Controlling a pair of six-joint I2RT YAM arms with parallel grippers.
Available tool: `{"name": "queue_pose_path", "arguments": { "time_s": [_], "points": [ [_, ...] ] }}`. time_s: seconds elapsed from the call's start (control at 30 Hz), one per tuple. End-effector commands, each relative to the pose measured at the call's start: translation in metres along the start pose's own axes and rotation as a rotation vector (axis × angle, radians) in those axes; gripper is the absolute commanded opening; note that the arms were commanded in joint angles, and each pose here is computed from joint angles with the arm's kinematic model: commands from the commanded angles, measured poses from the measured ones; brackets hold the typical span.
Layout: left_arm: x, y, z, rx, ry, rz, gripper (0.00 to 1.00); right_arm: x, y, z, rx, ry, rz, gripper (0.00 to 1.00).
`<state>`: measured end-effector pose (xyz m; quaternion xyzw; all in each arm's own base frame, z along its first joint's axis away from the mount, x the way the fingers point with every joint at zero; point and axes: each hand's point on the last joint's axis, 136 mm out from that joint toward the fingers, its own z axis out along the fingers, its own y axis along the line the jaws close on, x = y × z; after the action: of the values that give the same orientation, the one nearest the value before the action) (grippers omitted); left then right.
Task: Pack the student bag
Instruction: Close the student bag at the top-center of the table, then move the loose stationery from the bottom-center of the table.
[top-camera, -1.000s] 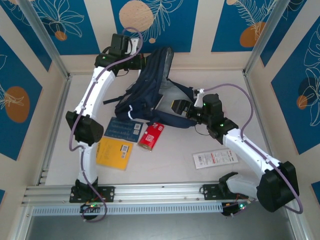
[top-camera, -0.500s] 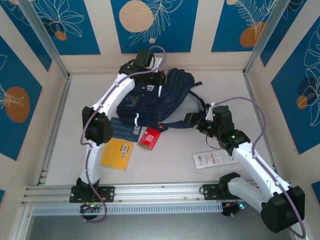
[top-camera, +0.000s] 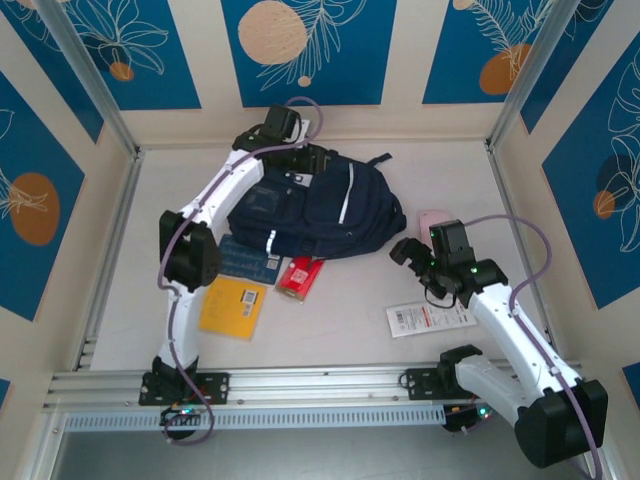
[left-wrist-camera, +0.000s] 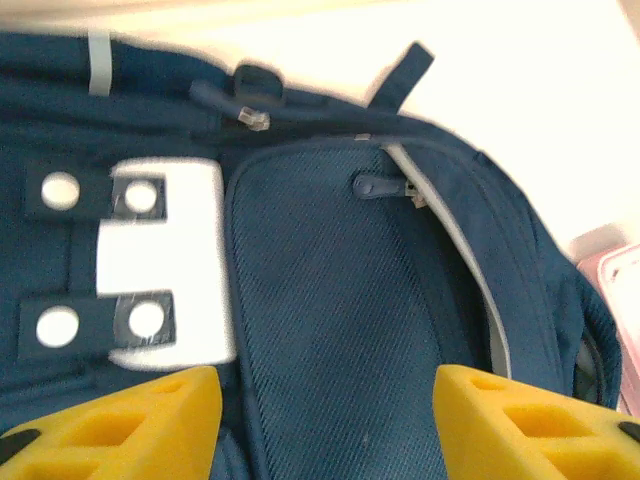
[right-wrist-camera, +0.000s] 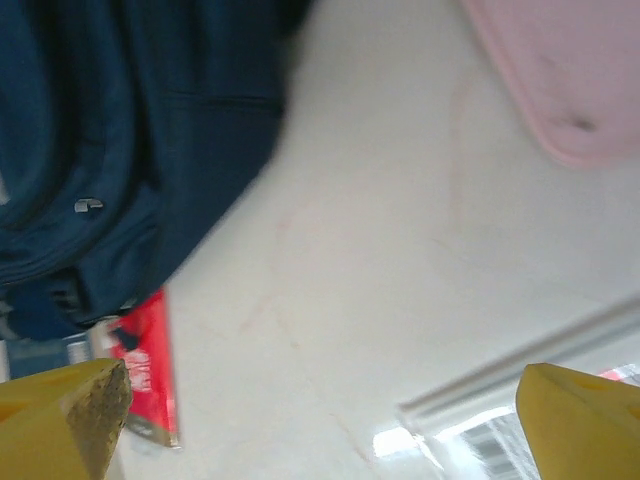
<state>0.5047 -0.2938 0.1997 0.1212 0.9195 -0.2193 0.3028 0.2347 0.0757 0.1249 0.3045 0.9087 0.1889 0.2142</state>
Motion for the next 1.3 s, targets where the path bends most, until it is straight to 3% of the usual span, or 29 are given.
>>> {"name": "queue_pose_path", "arguments": {
  "time_s": [0.0,0.1,0.2,0.33,0.47,0.67,1.13,1.27],
  "points": [
    [-0.005,-0.015,-0.049,0.044,-0.088,-0.052,0.64,0.02,-0.057,0.009,0.241,0.072,0.134,0.99],
    [0.008,-0.006,-0.084,-0.057,-0.165,-0.106,0.69,0.026,-0.077,0.019,0.317,0.126,0.188,0.99],
    [0.032,-0.026,-0.109,0.007,-0.204,-0.139,0.71,0.031,-0.089,0.03,0.342,0.157,0.238,0.99],
    [0.086,-0.071,-0.121,0.12,-0.142,-0.083,0.71,0.031,-0.092,0.047,0.324,0.173,0.248,0.92],
    [0.151,-0.105,-0.115,0.217,-0.042,-0.043,0.71,0.027,-0.082,0.061,0.276,0.204,0.238,0.91],
    [0.232,-0.119,-0.092,0.289,0.114,-0.022,0.71,0.038,-0.074,0.078,0.24,0.287,0.225,0.9],
    [0.275,-0.115,-0.061,0.279,0.21,-0.045,0.71,0.083,0.017,0.078,-0.035,0.388,0.089,0.84],
    [0.282,-0.113,-0.055,0.271,0.234,-0.035,0.71,0.082,0.028,0.07,-0.048,0.382,0.017,0.85]
  ]
}}
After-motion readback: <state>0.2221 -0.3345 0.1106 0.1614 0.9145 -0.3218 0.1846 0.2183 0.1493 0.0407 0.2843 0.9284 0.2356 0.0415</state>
